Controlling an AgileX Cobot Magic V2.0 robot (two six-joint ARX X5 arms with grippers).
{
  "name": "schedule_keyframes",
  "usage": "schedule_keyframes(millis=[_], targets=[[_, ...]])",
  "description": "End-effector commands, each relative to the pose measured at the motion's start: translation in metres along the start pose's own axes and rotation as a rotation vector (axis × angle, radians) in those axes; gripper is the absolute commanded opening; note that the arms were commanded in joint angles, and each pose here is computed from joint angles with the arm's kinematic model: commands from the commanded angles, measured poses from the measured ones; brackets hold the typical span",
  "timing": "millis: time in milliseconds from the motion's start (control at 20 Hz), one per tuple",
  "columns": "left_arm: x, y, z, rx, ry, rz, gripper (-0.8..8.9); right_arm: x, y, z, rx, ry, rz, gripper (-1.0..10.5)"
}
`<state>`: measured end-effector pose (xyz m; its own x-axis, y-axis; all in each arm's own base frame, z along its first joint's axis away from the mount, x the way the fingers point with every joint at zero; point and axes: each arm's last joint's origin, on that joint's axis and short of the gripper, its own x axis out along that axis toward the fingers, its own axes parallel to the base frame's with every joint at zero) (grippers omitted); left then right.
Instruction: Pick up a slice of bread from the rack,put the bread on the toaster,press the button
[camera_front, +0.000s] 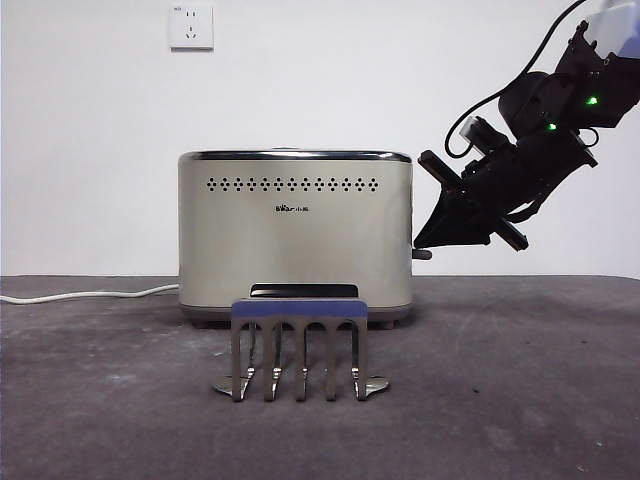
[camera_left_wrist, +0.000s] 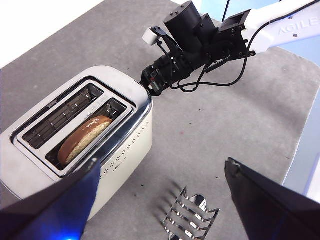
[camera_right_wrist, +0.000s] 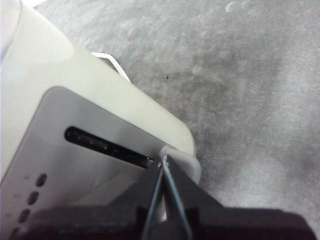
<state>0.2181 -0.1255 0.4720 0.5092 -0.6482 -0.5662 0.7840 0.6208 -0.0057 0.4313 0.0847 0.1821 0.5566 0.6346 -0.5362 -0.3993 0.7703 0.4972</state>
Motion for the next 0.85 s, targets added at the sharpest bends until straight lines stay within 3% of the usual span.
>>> schedule_keyframes(millis=[50, 300, 600, 850], targets=[[0.002, 0.000, -0.001, -0.009, 0.008, -0.004, 4.17, 0.017, -0.015, -0.031, 0.067, 0.128, -0.041, -0.1], [0.002, 0.000, -0.001, -0.010, 0.010, -0.004, 4.17, 0.003, -0.003, -0.016, 0.028, 0.065, -0.028, -0.1], [0.002, 0.000, -0.002, -0.010, 0.012, -0.004, 4.17, -0.079, 0.061, 0.032, -0.098, -0.131, 0.013, -0.1], [0.002, -0.001, -0.005, -0.023, 0.046, -0.013, 4.09, -0.164, 0.116, 0.027, -0.181, -0.097, 0.003, -0.1]])
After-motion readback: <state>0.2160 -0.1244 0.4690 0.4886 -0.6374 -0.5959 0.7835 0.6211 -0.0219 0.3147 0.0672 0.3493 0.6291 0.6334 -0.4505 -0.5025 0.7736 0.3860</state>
